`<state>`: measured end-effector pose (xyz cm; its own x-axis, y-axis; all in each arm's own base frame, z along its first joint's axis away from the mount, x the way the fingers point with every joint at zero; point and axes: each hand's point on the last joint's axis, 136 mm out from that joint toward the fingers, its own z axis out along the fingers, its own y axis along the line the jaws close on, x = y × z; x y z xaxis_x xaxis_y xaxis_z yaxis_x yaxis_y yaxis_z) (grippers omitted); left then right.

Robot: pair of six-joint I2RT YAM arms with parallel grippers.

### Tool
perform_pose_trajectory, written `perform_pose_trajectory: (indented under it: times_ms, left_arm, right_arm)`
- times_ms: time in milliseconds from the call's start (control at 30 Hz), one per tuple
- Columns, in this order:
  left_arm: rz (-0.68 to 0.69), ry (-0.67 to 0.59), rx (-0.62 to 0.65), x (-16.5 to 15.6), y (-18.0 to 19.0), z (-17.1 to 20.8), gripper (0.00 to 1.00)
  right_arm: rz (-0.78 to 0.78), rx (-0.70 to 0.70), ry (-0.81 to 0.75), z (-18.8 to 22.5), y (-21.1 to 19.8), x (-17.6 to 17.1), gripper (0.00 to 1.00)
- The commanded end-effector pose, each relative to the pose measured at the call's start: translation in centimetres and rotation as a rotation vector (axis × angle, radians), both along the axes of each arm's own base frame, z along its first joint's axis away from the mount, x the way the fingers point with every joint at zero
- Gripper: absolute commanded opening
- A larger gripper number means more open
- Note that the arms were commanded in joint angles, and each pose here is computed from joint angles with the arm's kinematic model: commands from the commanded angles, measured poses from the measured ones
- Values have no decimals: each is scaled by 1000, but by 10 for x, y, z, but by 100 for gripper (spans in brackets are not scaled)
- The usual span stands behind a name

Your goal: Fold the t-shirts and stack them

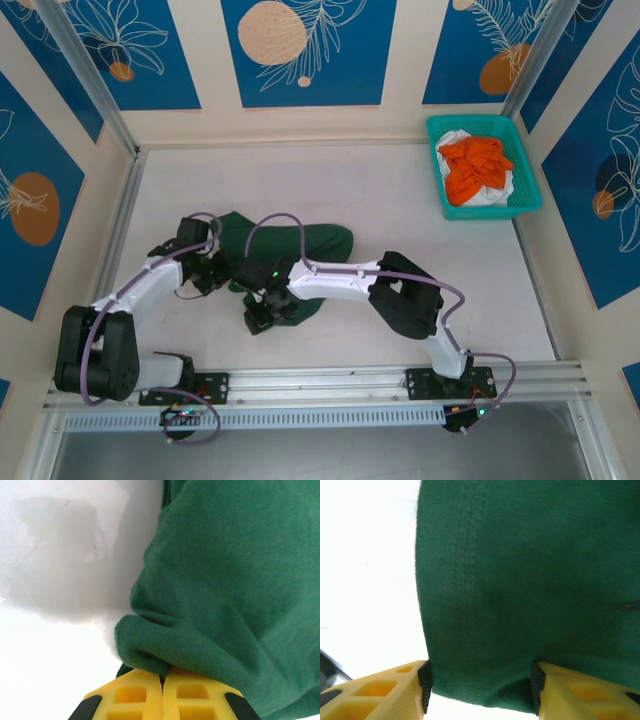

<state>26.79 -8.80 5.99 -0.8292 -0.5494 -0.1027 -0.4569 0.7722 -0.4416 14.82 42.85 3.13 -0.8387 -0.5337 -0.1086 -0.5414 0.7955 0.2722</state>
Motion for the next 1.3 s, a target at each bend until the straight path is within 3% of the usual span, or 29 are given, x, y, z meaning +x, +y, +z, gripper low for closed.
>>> perform_pose_trajectory:
  times_ms: [0,133,333,567,700,900,1033,1267]
  left_arm:
    - [-3,-60,-45,16,-5,21,0]
    - [-3,-106,-64,26,-9,39,0]
    - [-25,-261,-76,48,-12,105,0]
    - [-9,-558,-66,53,-5,224,0]
    - [33,-696,-34,43,7,267,0]
    - [82,-677,-14,35,16,251,0]
    - [107,-620,-33,30,16,232,0]
    - [128,-610,-6,24,23,239,0]
  right_arm:
    - [-31,-52,-14,-3,-7,7,42]
    - [-68,18,-25,21,-13,15,16]
    - [-70,260,-54,116,-27,16,2]
    - [-264,438,-103,222,-120,46,0]
    - [-458,507,-185,263,-190,78,0]
    - [-633,520,-190,281,-239,94,0]
    - [-684,553,-215,297,-250,95,0]
    - [-742,579,-299,314,-261,109,0]
